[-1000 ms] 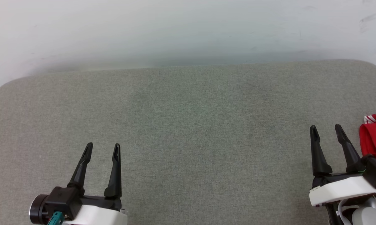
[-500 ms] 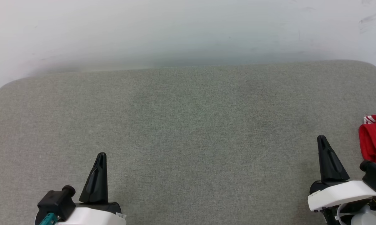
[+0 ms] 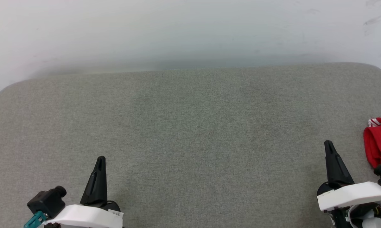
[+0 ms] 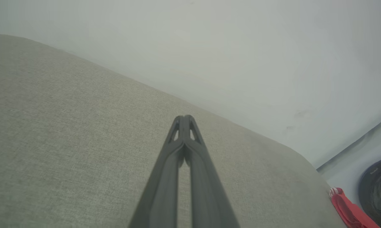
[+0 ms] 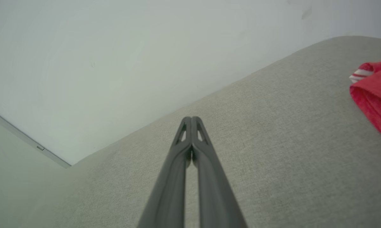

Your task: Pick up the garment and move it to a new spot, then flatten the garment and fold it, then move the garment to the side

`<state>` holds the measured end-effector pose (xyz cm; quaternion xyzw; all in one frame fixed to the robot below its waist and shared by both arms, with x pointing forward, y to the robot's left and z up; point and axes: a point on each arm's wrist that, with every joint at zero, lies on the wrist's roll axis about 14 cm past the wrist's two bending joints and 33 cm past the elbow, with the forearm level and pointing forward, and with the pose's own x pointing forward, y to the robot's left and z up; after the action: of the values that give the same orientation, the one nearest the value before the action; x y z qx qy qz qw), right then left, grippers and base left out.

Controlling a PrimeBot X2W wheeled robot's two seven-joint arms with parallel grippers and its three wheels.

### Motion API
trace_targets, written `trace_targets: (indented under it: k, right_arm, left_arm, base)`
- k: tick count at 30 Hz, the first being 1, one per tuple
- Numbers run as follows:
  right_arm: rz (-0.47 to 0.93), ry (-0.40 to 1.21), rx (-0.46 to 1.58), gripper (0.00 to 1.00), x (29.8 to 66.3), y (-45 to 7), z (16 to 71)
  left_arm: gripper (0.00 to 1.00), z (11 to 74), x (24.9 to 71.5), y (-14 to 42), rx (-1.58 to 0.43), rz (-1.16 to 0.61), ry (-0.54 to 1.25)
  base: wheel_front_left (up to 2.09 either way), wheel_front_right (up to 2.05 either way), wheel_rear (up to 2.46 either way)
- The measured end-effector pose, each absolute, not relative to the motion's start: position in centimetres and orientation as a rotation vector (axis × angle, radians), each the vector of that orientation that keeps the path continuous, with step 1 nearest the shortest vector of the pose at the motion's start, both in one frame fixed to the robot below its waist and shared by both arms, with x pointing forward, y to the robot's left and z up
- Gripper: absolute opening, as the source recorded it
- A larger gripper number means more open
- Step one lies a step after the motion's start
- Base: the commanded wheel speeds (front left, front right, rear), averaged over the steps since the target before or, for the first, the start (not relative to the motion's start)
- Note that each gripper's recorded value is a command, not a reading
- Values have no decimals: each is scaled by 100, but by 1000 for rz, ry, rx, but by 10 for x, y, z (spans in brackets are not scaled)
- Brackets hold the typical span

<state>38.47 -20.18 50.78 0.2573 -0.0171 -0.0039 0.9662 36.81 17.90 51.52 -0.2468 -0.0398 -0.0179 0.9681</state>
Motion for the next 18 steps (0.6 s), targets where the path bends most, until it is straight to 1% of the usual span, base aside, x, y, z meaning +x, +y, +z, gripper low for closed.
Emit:
trace_targets:
  k: [18]
  right_arm:
    - [-36, -2, 779, 0, 384, -205, 500]
  left_arm:
    - [0, 507, 374, 186, -761, -8, -36]
  base:
    - [0, 0, 0]
